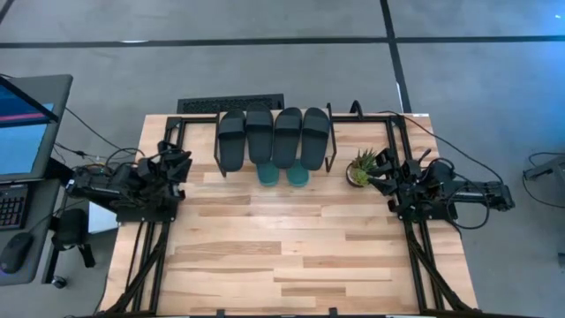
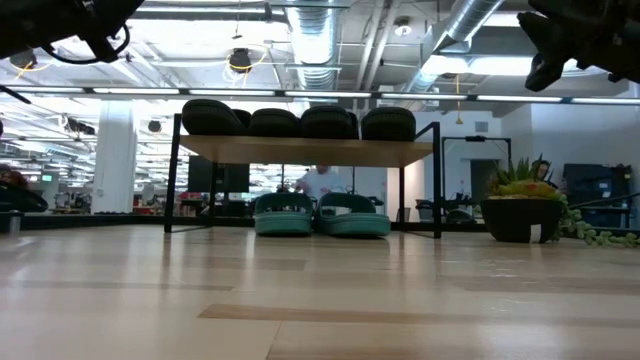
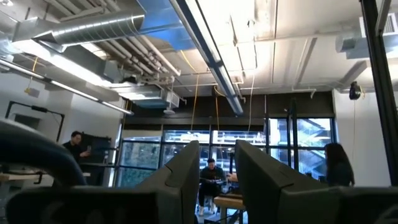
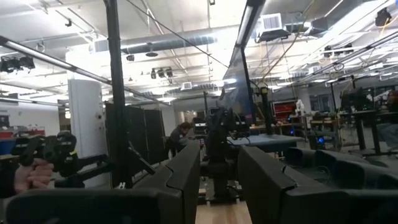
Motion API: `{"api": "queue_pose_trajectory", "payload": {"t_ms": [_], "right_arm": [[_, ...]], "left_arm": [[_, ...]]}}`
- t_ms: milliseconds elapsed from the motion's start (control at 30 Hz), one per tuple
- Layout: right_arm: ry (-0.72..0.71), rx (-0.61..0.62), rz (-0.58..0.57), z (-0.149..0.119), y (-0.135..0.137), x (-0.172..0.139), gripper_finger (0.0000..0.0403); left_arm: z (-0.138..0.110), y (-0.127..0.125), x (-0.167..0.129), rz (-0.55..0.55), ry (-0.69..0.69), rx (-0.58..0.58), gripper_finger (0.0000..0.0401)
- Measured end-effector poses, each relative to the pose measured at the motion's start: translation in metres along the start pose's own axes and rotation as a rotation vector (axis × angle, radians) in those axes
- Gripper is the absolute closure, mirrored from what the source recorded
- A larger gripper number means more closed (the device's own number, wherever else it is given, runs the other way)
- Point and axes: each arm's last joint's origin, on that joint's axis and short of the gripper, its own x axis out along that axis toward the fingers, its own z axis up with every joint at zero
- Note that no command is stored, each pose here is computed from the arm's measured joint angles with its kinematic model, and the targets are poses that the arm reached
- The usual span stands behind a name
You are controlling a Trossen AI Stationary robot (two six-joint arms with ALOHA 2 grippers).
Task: Pick and place slides into the shelf
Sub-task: Return to Home Position
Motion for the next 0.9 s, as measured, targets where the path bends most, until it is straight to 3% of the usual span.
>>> {"api": "queue_pose_trajectory", "payload": {"t_ms": [367,900], "right_arm": [[0.013,0.003,-0.001,-0.001,0.0,0.0,0.0305],[0.146,0.043,-0.014,-0.014,-0.001,-0.001,0.0305]], "left_arm": [[-0.002,0.001,-0.001,0.034,0.029,0.002,0.031],[-0.026,-0.002,-0.005,0.011,0.26,-0.061,0.031]]}}
